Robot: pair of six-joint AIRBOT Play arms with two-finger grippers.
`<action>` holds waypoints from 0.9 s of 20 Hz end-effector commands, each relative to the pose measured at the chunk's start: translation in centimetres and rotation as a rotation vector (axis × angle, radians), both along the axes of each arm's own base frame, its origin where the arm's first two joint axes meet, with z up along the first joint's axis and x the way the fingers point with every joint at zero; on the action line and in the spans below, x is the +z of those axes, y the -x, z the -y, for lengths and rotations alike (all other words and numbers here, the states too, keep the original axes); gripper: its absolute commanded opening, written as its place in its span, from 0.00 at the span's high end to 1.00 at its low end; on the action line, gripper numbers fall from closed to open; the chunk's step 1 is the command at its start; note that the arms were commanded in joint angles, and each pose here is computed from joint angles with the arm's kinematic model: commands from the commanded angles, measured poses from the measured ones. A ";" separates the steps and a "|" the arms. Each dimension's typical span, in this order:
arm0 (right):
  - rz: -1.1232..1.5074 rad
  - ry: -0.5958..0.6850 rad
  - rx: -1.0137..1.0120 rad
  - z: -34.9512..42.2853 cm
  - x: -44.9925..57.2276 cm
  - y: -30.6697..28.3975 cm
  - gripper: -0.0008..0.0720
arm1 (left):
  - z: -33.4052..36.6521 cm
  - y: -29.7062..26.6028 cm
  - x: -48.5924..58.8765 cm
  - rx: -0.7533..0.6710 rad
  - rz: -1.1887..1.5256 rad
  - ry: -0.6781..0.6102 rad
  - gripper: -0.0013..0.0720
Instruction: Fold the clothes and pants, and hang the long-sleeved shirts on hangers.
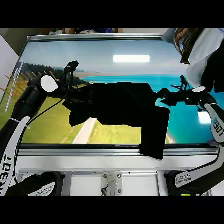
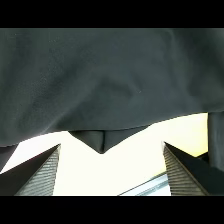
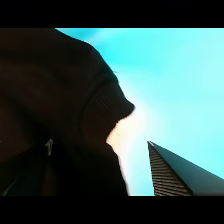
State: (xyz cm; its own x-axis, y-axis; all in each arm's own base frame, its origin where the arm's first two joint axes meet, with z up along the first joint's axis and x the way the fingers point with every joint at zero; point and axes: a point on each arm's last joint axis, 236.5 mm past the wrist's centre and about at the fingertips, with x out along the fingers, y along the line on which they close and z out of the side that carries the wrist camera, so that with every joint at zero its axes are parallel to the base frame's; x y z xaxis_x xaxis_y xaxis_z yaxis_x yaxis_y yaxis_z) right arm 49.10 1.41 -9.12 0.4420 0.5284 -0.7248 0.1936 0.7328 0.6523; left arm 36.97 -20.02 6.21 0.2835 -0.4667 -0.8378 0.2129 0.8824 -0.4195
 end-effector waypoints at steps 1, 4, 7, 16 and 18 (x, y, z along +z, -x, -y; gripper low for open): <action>0.022 0.030 0.009 -1.5 -1.1 -1.5 0.10 | 0.1 0.1 0.0 0.002 -0.002 0.002 0.06; 0.051 0.051 -0.002 -1.8 -0.9 -2.4 0.52 | 0.1 0.0 0.0 0.002 -0.001 0.001 0.06; 0.100 0.025 -0.042 -1.6 1.3 -3.6 0.96 | -0.2 -0.1 0.0 0.010 -0.001 0.000 0.06; 0.866 0.115 0.223 -11.4 39.2 -0.5 0.96 | -10.4 -7.0 10.1 0.248 0.213 0.025 0.06; 0.910 0.066 0.361 -18.2 41.7 4.1 0.96 | -12.7 -7.6 12.5 0.293 0.257 0.022 0.06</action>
State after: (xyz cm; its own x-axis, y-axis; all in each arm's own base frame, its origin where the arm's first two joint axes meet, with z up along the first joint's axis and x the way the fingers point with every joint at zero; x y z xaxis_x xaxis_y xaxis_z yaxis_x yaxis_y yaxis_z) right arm 51.25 12.50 25.92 0.7401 0.6025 -0.2988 -0.4369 0.7686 0.4673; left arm 43.51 -10.64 15.26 0.5332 -0.3927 -0.7493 0.0872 0.9065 -0.4131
